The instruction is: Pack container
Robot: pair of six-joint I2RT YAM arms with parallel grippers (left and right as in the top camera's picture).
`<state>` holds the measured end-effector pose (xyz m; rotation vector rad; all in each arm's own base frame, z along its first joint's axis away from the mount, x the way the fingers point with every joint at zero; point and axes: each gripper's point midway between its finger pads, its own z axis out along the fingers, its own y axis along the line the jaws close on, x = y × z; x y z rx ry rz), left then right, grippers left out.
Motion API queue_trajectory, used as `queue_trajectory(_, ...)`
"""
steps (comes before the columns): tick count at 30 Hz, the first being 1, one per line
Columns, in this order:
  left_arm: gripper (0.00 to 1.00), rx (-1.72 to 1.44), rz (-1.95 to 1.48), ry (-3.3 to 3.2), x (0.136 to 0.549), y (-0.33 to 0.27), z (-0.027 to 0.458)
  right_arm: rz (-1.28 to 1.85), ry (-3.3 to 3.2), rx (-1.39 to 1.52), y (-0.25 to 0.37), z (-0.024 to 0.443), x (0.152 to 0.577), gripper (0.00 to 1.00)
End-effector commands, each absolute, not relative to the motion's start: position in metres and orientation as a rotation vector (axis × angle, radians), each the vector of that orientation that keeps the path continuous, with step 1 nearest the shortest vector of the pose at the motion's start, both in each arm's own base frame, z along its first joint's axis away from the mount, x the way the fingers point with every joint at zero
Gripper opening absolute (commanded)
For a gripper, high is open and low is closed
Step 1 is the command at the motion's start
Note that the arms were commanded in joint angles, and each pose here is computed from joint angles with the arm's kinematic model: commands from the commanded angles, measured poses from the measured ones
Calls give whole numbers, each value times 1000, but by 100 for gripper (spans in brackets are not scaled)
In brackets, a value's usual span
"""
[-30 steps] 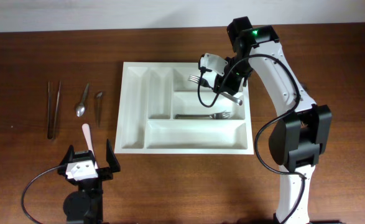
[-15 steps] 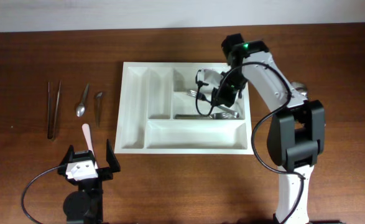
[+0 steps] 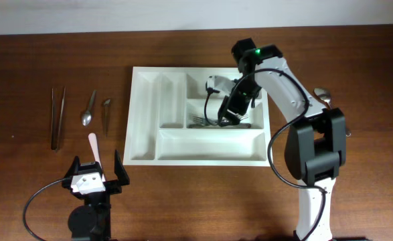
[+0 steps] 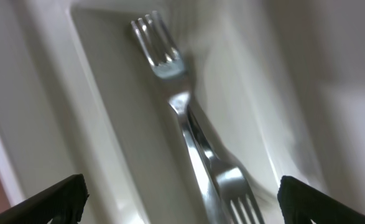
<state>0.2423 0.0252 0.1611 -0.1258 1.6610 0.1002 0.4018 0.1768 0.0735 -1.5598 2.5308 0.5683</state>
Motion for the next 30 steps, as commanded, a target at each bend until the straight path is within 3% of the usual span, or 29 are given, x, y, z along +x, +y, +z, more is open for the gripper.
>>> queue_trajectory(1,99,-108,106,1661,243,24,159,552,2610,-1314,145,111,425,99)
queue_trajectory(5,99,-108,106,1661,243,24,159,535,2660,-1163,105,131,437,99)
queue_trajectory(10,99,-108,106,1661,243,24,159,507,2757,-701,47,138,464,99)
queue_trajectory(20,99,-108,106,1661,243,24,159,162,2894,-423,-69,123,464,100)
queue_trajectory(26,99,-108,106,1661,243,24,159,63,2974,-404,-89,95,454,76)
queue_trajectory(30,99,-108,106,1661,243,24,159,-38,3030,-403,-102,64,445,71)
